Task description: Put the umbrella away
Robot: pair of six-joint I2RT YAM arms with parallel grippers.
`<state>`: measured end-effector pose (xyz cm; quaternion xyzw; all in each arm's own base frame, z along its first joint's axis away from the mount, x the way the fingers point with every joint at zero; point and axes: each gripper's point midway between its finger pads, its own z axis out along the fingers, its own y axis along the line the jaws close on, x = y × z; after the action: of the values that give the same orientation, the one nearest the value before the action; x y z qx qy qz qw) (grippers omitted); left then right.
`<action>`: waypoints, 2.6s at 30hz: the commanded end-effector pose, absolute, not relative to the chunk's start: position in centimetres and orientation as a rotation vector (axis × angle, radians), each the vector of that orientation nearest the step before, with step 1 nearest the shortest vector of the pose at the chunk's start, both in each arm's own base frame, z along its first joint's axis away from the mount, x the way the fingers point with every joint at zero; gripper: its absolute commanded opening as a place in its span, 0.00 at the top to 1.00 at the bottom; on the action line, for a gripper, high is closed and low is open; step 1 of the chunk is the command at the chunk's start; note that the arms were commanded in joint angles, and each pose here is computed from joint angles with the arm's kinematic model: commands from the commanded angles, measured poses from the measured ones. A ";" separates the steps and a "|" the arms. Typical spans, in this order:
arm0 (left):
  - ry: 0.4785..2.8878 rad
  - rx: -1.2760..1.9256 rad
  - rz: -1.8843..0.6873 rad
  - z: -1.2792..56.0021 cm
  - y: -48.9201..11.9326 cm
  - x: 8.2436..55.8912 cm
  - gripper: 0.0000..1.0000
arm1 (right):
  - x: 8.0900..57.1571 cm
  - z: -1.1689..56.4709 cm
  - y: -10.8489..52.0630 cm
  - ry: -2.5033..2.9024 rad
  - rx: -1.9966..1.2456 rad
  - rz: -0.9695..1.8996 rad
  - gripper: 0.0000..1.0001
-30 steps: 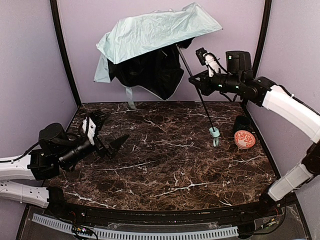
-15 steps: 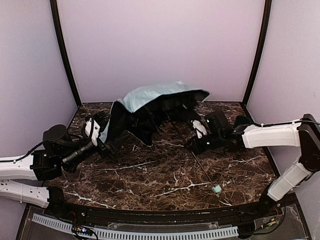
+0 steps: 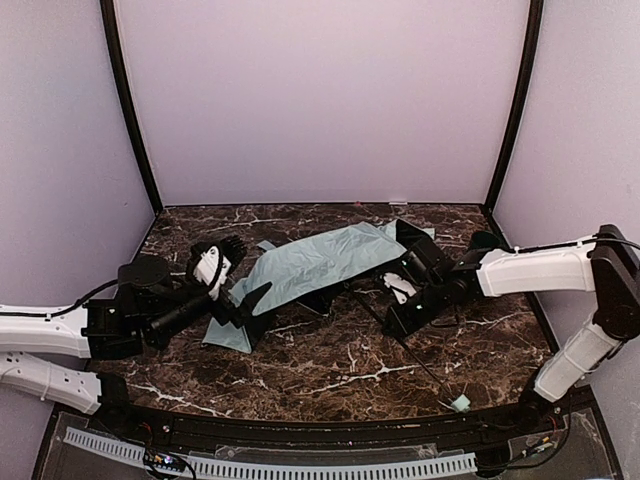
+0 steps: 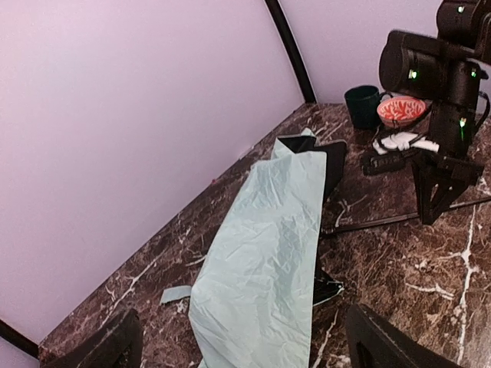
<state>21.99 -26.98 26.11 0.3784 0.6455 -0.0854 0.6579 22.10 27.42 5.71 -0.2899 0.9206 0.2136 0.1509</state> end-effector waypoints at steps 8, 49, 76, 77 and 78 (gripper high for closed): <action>1.979 0.374 -0.039 20.0 -18.4 30.6 0.23 | 27.4 18.3 30.0 2.312 -0.963 0.590 0.30; 1.841 1.348 -0.576 14.4 -35.0 19.8 0.14 | 36.3 18.1 35.3 2.221 -1.146 0.641 0.13; 2.075 0.727 -0.299 16.4 -25.1 27.1 0.17 | 31.1 1.5 29.3 2.412 -1.579 0.210 0.62; 2.069 0.726 -0.302 16.6 -25.2 27.1 0.17 | 30.9 1.8 29.8 2.374 -1.595 0.210 0.72; 2.063 0.724 -0.301 16.8 -25.2 27.1 0.17 | 30.7 2.2 30.2 2.334 -1.614 0.206 0.77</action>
<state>27.14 -25.67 16.32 0.3096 0.8320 -0.1201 0.4444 31.41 28.47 2.04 -0.5236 0.8409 0.0741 0.1155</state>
